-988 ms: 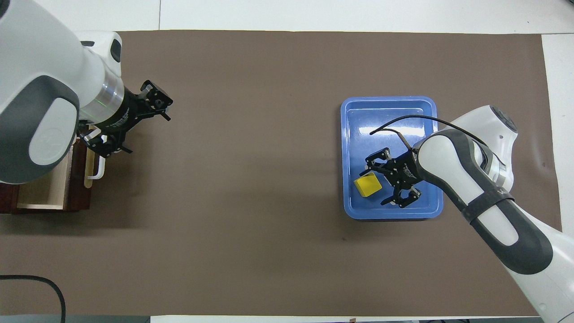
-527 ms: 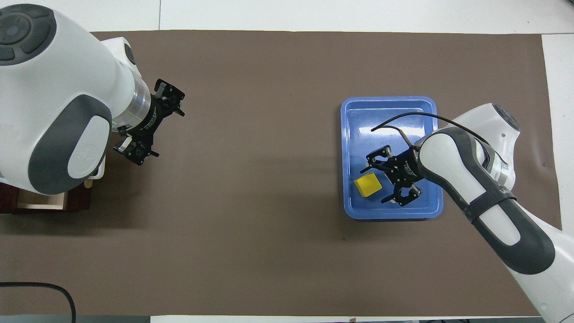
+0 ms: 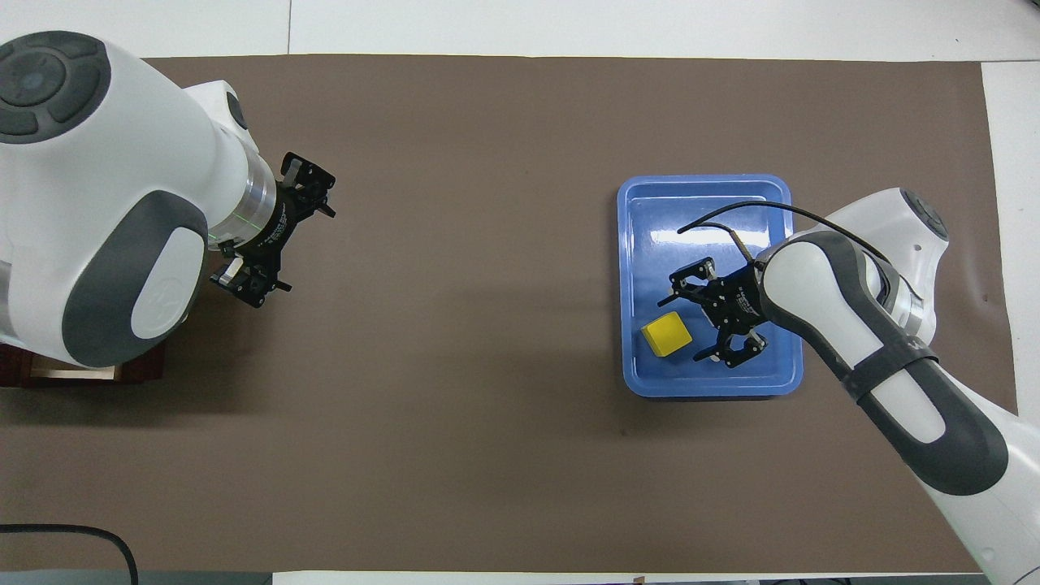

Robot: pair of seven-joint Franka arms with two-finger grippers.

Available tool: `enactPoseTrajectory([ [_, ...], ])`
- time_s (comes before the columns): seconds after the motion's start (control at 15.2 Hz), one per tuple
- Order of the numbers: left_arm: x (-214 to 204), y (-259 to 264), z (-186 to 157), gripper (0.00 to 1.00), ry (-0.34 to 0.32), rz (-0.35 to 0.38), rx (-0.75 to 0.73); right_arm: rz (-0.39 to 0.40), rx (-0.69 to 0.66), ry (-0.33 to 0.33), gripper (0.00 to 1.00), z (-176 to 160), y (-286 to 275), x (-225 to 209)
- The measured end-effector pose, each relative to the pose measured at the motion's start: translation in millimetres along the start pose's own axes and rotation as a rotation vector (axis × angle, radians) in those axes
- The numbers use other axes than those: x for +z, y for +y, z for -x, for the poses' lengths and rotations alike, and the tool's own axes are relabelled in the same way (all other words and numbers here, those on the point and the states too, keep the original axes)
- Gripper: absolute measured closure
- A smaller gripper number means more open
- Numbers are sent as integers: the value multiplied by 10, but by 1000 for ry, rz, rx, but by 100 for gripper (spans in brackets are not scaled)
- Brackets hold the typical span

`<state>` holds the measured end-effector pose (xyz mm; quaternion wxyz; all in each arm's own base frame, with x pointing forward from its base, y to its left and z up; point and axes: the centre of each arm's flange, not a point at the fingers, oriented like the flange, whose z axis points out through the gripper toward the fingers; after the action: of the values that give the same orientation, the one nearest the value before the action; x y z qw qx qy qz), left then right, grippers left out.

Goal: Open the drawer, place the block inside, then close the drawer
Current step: 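Grasp the yellow cube with the right gripper while the left gripper withdraws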

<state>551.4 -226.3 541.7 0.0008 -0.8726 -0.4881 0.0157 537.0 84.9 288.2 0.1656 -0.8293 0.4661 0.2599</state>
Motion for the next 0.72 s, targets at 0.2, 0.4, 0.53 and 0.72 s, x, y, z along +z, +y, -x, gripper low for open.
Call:
enactPoseTrajectory([
  [0.2, 12, -29, 8, 0, 1, 0, -68, -4, 27, -2, 0, -10, 5, -7],
  [0.4, 9, -40, 10, 0, 2, 0, -88, -4, 41, -2, 0, -8, 4, -6],
  [0.53, 24, -43, 10, 0, 1, -3, -144, -4, 41, -3, 0, -7, 4, -4],
  [0.72, 32, -46, 6, 0, 1, -5, -267, 1, 42, -5, 0, -4, 14, 19],
])
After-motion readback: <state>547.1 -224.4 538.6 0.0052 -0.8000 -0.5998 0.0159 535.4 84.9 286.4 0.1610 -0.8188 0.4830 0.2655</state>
